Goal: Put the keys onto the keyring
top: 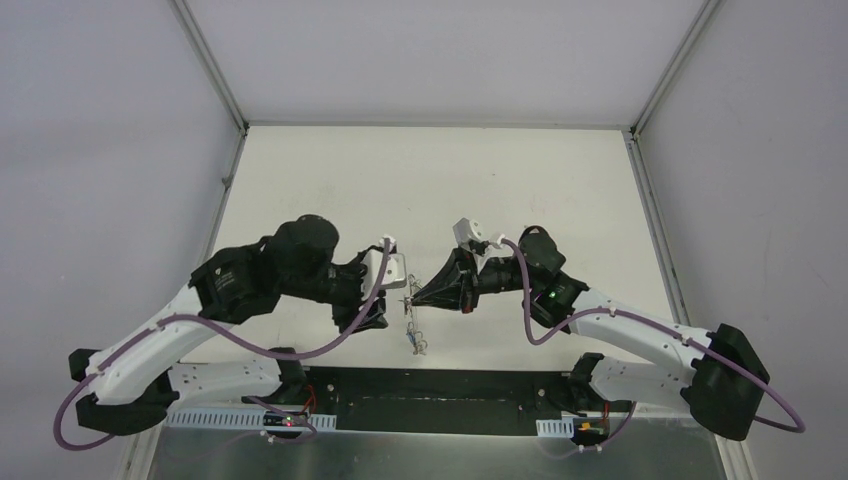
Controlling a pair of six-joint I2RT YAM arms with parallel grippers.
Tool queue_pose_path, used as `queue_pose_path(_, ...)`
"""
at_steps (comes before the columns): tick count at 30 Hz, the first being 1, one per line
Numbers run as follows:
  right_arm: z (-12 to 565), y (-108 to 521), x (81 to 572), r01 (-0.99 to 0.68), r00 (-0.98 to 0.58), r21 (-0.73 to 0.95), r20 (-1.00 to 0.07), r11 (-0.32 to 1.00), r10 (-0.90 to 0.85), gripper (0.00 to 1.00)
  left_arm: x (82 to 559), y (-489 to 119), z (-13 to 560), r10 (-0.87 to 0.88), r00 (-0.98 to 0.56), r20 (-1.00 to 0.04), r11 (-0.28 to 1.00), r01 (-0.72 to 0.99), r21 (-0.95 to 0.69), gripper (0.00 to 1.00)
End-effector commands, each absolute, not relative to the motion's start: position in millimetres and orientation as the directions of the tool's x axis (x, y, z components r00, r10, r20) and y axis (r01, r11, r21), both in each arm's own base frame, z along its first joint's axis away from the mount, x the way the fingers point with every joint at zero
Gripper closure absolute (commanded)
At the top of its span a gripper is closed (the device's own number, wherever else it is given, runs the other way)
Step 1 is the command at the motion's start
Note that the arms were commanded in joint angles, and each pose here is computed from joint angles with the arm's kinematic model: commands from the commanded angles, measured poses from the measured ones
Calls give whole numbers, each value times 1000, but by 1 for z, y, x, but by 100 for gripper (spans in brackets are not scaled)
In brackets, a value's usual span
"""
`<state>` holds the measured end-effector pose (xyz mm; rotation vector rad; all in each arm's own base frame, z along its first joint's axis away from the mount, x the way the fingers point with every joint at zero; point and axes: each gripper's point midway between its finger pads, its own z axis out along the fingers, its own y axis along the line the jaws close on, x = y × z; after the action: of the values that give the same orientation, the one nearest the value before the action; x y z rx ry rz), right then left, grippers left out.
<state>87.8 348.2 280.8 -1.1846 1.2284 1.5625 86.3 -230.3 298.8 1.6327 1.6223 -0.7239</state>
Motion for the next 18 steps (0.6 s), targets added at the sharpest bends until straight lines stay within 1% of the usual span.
queue_pose_path(1,304,345,83,-964,-172,145,-979,-225,108,100,98,-251,328,331,186,-925,112,966,234,44)
queue_pose_path(6,307,344,83,-964,-172,144,-979,-222,112,100,98,-248,335,159,350,-923,153,915,373,46)
queue_pose_path(9,307,344,83,-965,-172,144,-979,-219,113,100,98,-247,331,135,380,-915,160,903,398,49)
queue_pose_path(12,307,344,83,-965,-173,146,-978,-217,112,100,98,-248,324,144,378,-915,152,905,398,54)
queue_pose_path(14,307,344,83,-965,-174,147,-978,-215,113,100,97,-249,321,145,377,-915,139,908,396,58)
queue_pose_path(18,309,344,84,-966,-173,146,-978,-213,117,100,94,-252,317,150,379,-913,110,911,397,71)
